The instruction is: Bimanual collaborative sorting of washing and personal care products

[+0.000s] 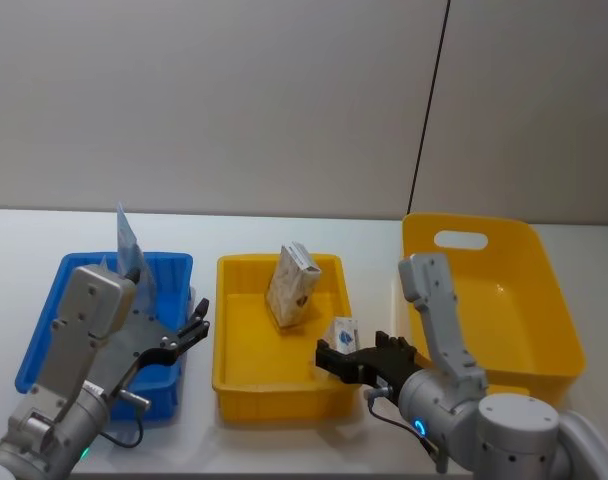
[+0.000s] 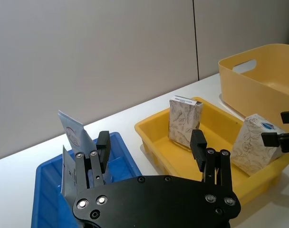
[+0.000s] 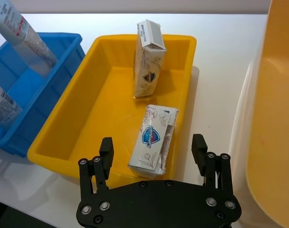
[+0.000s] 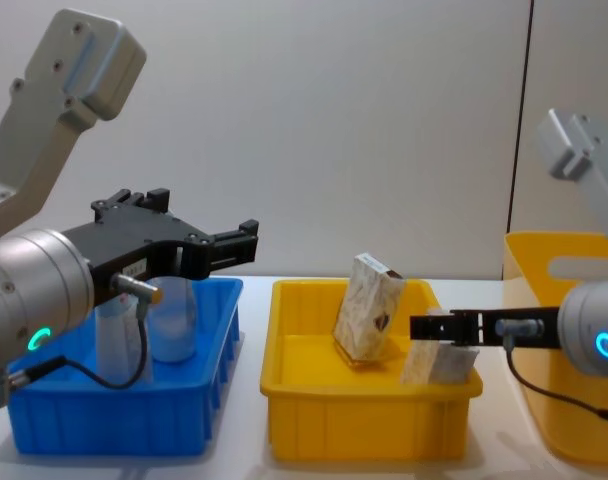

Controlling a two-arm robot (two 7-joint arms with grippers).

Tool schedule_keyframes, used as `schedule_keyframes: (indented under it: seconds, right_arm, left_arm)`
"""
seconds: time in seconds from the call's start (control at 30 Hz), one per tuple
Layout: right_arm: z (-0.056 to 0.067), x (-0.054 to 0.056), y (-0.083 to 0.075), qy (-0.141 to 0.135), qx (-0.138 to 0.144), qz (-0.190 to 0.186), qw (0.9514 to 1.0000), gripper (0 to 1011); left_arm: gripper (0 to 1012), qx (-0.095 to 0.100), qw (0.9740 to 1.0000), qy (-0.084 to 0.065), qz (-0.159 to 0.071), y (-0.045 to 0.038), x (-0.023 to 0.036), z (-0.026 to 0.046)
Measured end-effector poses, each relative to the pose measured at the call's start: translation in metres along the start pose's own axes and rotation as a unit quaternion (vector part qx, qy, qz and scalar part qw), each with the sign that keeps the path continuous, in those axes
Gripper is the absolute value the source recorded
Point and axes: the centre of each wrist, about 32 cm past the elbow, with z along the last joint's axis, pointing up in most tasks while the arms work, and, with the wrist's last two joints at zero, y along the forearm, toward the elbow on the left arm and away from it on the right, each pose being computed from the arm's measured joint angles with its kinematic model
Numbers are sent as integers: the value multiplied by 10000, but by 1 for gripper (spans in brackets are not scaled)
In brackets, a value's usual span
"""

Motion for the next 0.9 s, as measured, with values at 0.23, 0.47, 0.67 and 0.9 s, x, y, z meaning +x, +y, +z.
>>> schedule_keyframes:
  seconds: [0.23,0.47,0.67,0.9]
  right_arm:
    - [24,-19,95,43,-114,2,9999,1004]
    - [41,-34,175,65,-189,52,9998,978]
    - [47,-41,228,73,-235,105,9996,841]
    - [60,-44,291,80,-307,175,9993,651]
  left_arm:
    - [1002,0,10000,0,0,0,0,0]
    - [1001,0,10000,0,0,0,0,0]
    - [1001,0,10000,0,0,0,0,0]
    - [1001,0,10000,0,0,0,0,0]
